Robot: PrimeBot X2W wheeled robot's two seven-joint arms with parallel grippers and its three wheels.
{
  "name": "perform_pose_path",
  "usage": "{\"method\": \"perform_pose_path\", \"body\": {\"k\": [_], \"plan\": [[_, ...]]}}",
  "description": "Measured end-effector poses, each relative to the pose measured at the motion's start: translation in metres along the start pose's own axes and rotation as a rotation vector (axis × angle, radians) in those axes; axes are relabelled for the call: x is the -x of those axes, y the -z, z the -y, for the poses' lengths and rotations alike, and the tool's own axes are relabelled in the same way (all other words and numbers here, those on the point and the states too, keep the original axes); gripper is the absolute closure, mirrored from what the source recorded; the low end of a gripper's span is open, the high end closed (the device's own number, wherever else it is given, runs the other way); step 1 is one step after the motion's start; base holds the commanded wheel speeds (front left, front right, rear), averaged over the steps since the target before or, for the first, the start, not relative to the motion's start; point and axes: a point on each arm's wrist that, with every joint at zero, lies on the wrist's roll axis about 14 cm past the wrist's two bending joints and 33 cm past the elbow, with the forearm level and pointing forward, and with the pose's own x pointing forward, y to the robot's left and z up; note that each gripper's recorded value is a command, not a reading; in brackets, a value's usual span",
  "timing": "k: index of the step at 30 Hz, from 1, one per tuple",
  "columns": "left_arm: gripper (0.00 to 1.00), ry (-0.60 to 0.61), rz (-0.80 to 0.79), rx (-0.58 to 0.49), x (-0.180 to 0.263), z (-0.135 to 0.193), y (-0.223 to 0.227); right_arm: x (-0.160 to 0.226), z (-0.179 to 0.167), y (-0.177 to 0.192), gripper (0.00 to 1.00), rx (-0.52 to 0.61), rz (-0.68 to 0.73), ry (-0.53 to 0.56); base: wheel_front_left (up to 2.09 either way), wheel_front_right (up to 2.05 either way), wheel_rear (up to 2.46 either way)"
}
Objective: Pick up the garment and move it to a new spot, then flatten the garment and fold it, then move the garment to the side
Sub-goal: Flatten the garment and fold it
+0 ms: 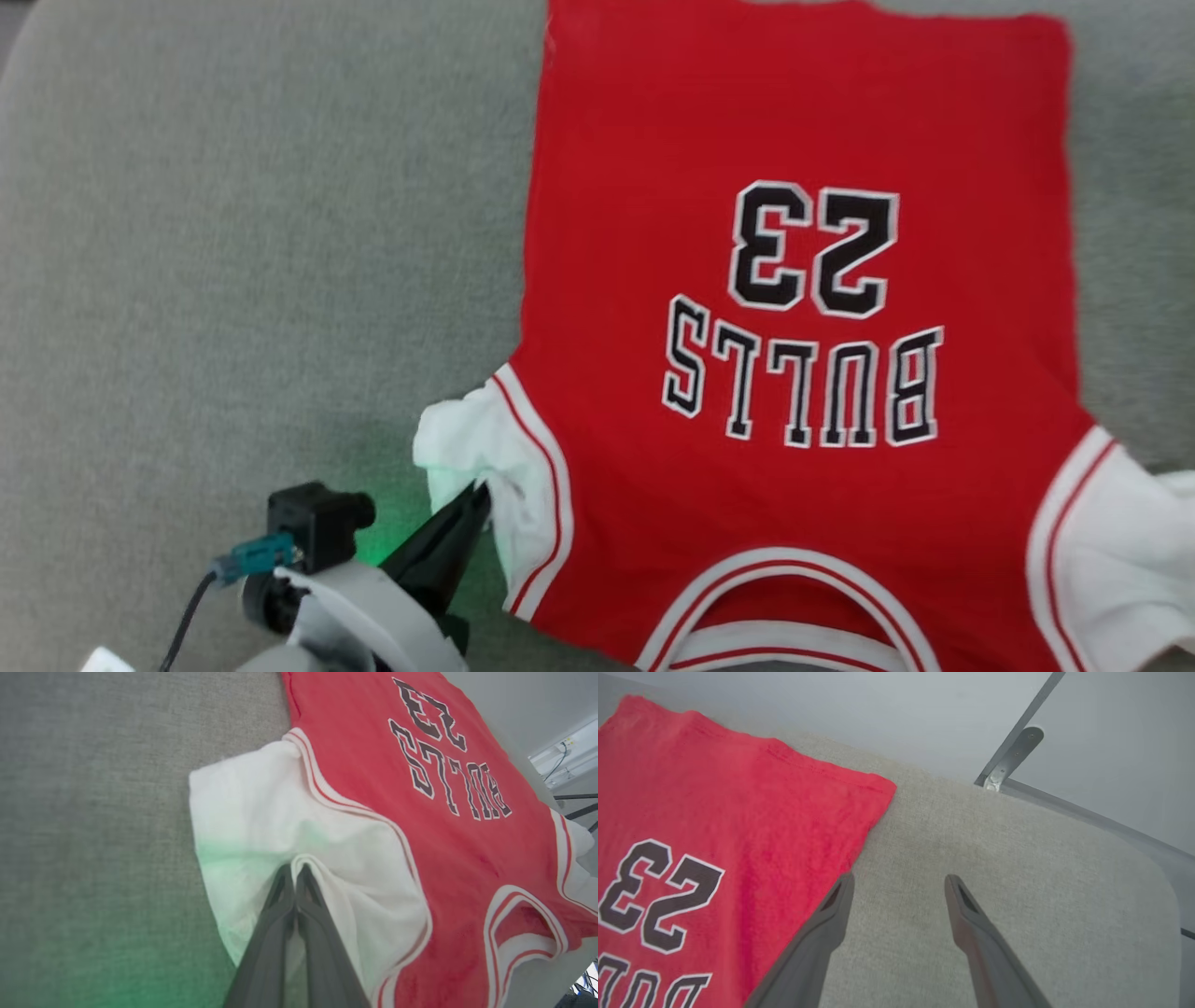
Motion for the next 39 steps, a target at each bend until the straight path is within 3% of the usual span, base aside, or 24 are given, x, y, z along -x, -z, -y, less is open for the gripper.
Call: {"method": "perform_pose_path", "body": {"k": [7,17,18,20,30,39], "plan": [[1.00,0.004,0.022,0.027,-0.011,-0.002,0.000,-0.076,0.007,0.000,0.00,-0.045,-0.163,0.047,0.00,0.00,0.00],[1.00,-0.045,0.022,0.051,-0.012,-0.020,0.005,-0.161,-0.031,0.034,0.00,-0.075,-0.330,-0.019,0.00,0.00,0.00],[1.00,-0.048,0.022,0.054,-0.012,-0.021,0.005,-0.165,-0.033,0.035,0.40,-0.072,-0.335,-0.025,0.00,0.00,0.00],[1.00,-0.054,0.019,0.057,-0.012,-0.023,0.006,-0.173,-0.035,0.035,1.00,-0.070,-0.331,-0.032,0.00,0.00,0.00],[1.00,-0.060,0.042,0.033,-0.010,-0.024,-0.002,-0.170,-0.040,0.031,1.00,-0.084,-0.297,-0.048,0.00,0.00,0.00],[1.00,-0.095,0.081,-0.033,0.002,-0.029,-0.020,-0.126,-0.040,0.051,1.00,-0.080,-0.268,-0.086,0.00,0.00,0.00]]}}
